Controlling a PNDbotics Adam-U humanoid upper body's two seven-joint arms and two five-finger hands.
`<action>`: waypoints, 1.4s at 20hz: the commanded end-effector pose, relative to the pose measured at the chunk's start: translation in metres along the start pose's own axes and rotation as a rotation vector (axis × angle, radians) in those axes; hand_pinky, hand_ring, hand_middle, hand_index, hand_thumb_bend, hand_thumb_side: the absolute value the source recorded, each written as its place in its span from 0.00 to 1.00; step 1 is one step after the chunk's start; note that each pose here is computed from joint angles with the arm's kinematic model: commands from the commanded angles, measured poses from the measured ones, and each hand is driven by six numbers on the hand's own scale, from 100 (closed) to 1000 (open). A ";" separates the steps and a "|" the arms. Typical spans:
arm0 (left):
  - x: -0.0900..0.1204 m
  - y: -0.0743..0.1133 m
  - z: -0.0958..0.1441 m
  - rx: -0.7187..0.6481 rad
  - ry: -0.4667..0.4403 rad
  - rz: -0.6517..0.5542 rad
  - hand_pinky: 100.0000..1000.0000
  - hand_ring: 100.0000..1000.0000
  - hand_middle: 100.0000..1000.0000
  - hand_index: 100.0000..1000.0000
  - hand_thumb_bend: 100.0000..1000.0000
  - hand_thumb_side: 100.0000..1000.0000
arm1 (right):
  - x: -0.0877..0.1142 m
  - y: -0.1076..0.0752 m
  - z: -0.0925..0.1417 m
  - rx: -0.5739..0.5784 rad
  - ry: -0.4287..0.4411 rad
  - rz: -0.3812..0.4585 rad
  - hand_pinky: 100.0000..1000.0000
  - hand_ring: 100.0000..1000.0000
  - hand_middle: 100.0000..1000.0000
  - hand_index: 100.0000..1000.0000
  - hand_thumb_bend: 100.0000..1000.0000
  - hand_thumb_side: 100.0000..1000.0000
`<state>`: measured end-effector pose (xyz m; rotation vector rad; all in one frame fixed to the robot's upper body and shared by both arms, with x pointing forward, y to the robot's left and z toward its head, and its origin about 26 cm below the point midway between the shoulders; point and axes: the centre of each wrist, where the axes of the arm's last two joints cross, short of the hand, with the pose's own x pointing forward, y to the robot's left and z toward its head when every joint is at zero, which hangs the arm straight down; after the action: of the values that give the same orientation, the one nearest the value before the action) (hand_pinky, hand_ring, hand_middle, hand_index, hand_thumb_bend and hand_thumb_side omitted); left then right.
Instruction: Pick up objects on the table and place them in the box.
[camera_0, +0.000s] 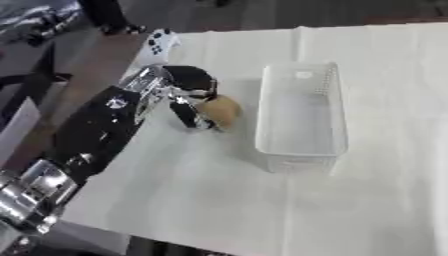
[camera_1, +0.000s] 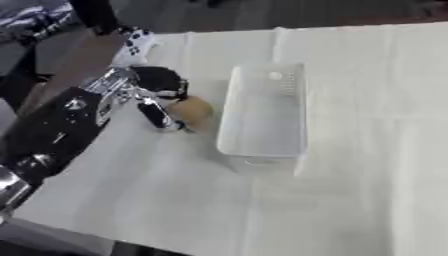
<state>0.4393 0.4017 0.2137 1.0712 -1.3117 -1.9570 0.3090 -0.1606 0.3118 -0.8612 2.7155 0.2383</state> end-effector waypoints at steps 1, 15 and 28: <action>-0.015 0.018 0.017 0.022 0.043 -0.042 0.00 0.00 0.00 0.22 0.00 0.45 | 0.001 0.002 -0.007 0.015 -0.024 -0.004 0.00 0.01 0.05 0.36 0.00 1.00; -0.024 0.063 0.031 0.127 0.060 -0.105 0.00 0.00 0.00 0.21 0.00 0.40 | 0.004 -0.003 -0.005 0.028 -0.008 0.023 0.00 0.01 0.05 0.36 0.00 1.00; -0.001 0.112 0.032 0.247 -0.092 -0.163 0.00 0.00 0.00 0.21 0.00 0.38 | 0.005 -0.004 -0.003 0.036 0.004 0.032 0.00 0.01 0.05 0.36 0.00 1.00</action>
<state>0.4219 0.3726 0.3025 1.2005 -1.5865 -2.0069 0.3104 -0.1670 0.3076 -0.8139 2.7515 0.2133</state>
